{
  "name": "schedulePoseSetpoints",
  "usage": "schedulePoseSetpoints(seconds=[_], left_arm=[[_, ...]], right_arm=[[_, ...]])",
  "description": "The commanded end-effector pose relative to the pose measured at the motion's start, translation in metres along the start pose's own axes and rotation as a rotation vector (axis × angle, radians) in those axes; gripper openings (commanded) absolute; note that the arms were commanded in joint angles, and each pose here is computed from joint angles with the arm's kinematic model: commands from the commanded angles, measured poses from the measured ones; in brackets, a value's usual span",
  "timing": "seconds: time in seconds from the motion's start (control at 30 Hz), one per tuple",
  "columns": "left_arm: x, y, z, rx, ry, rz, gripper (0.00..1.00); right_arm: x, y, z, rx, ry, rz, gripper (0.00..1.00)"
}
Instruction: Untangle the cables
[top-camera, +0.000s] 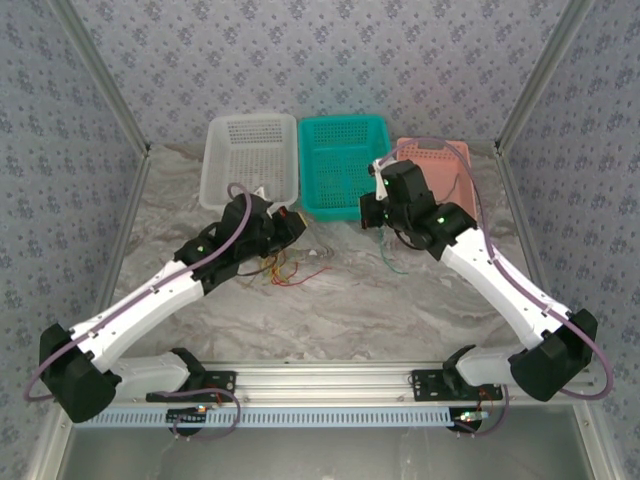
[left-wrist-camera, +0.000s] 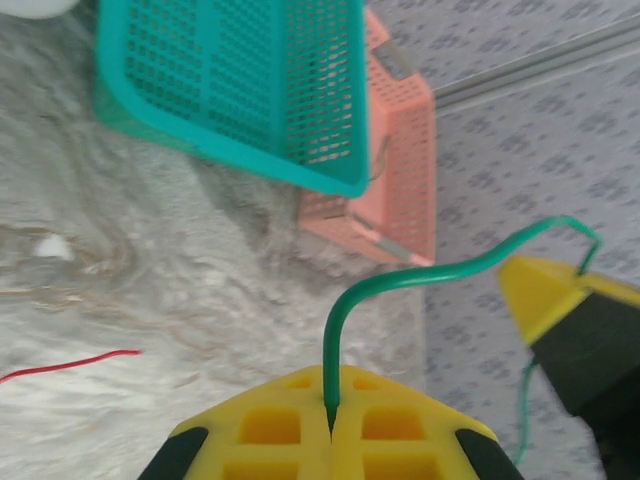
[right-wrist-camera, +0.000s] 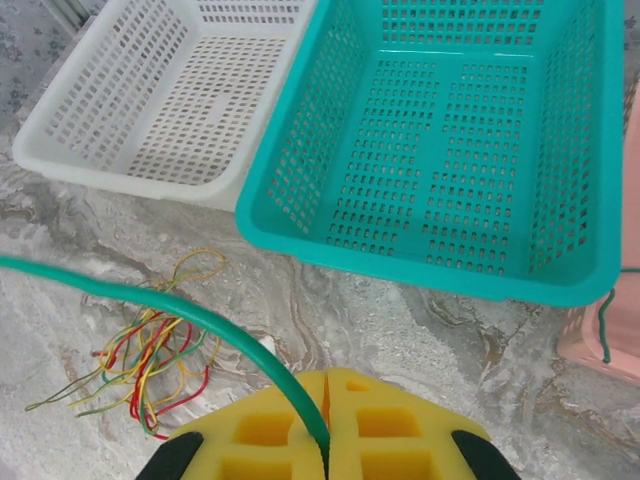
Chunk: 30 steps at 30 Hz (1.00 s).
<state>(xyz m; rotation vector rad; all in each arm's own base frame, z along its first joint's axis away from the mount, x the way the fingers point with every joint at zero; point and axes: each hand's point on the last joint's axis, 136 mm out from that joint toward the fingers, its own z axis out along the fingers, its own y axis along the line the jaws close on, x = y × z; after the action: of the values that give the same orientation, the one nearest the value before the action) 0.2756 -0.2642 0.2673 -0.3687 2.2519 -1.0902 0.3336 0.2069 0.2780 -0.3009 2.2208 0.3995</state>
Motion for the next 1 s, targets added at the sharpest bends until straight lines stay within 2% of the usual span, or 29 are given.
schedulePoseSetpoints(seconds=[0.0, 0.23, 0.33, 0.47, 0.6, 0.8, 0.83, 0.9, 0.97], left_arm=[[-0.011, 0.027, -0.025, -0.195, -0.017, 0.226, 0.0], [-0.044, 0.089, -0.057, -0.651, 0.01, 0.738, 0.0], [-0.054, 0.097, -0.054, -0.729, 0.014, 0.895, 0.0], [-0.078, 0.095, -0.058, -0.832, -0.05, 1.056, 0.0], [-0.102, 0.09, -0.062, -0.918, -0.125, 1.189, 0.0], [-0.112, 0.087, -0.052, -0.952, -0.106, 1.334, 0.0], [-0.114, 0.087, -0.055, -0.969, -0.112, 1.348, 0.06], [-0.119, 0.083, -0.063, -0.985, -0.154, 1.333, 0.33], [-0.122, 0.074, -0.078, -0.946, -0.215, 1.246, 0.47]], right_arm=[[-0.005, -0.011, -0.01, 0.022, -0.002, -0.042, 0.0], [0.042, -0.003, -0.004, -0.02, 0.217, -0.256, 0.0], [0.07, 0.013, -0.009, -0.094, 0.299, -0.344, 0.0], [0.102, 0.028, -0.017, -0.178, 0.369, -0.418, 0.0], [0.124, 0.018, -0.019, -0.141, 0.441, -0.48, 0.0], [0.131, 0.014, -0.02, -0.121, 0.471, -0.517, 0.0], [0.131, 0.014, -0.019, -0.117, 0.47, -0.51, 0.0], [0.129, 0.013, -0.019, -0.118, 0.469, -0.467, 0.0], [0.118, 0.012, -0.017, -0.112, 0.433, -0.411, 0.0]])
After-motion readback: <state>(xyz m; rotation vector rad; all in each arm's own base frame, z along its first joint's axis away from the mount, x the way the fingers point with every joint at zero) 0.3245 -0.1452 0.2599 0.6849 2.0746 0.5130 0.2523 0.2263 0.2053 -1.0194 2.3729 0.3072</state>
